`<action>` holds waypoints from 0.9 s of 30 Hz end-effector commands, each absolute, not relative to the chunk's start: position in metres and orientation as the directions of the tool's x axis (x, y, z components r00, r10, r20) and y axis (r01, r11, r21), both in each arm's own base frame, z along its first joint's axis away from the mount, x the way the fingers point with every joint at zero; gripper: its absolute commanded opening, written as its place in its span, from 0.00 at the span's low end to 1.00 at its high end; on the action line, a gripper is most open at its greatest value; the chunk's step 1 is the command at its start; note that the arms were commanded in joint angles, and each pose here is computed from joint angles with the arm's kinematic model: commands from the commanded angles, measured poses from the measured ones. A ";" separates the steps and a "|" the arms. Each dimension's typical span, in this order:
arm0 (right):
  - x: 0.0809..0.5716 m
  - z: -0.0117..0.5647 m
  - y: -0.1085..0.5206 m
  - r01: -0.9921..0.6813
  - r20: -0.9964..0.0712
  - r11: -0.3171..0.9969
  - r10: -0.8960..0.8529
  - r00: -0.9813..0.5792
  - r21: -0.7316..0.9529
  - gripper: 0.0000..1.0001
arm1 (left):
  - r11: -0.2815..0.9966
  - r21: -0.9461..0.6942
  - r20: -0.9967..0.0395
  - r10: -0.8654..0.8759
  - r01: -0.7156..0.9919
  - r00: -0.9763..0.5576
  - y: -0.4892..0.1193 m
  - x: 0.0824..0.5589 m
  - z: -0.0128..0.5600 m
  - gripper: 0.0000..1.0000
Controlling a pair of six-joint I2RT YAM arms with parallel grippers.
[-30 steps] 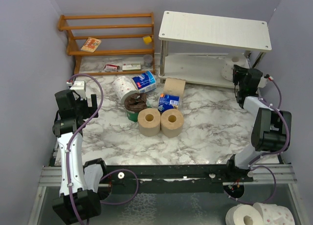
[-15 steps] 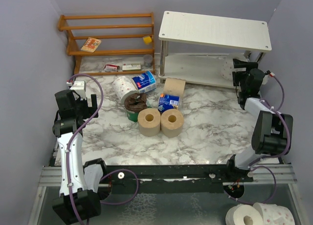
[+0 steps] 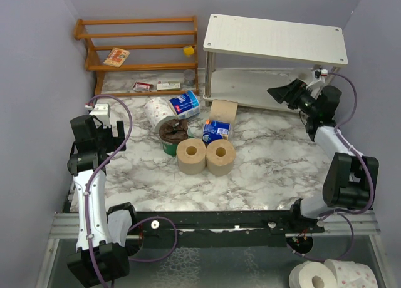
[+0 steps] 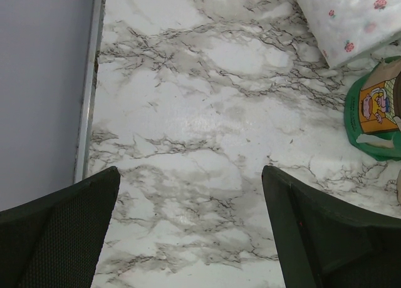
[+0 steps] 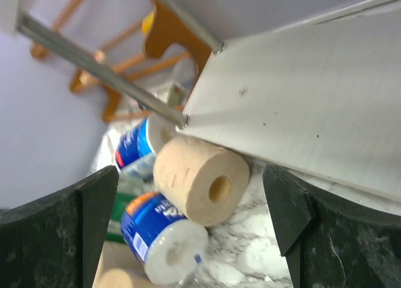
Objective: Place and organize the paper towels onto the shelf
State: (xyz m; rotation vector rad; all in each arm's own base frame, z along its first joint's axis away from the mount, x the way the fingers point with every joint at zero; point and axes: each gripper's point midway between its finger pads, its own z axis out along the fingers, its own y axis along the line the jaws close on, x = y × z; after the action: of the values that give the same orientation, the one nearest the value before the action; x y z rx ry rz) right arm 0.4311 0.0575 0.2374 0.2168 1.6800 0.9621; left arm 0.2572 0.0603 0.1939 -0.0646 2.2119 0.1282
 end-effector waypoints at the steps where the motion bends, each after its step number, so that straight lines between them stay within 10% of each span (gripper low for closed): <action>1: 0.418 0.205 0.092 -0.466 -0.813 0.716 0.247 -0.527 0.520 0.99 | 0.990 0.073 -0.814 -0.009 -0.118 -0.581 0.065 0.259 0.196 0.99; 27: 0.348 0.104 0.203 -0.499 -0.543 0.654 -0.158 -0.825 0.568 0.96 | 0.991 0.074 -0.818 -0.006 -0.115 -0.575 0.064 0.258 0.198 0.99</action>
State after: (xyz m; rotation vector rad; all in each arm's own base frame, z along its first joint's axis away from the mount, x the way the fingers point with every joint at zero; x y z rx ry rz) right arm 0.3608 0.1968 0.0930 -0.4864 2.4348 0.9626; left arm 0.2581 0.0608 0.1950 -0.0648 2.2055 0.1302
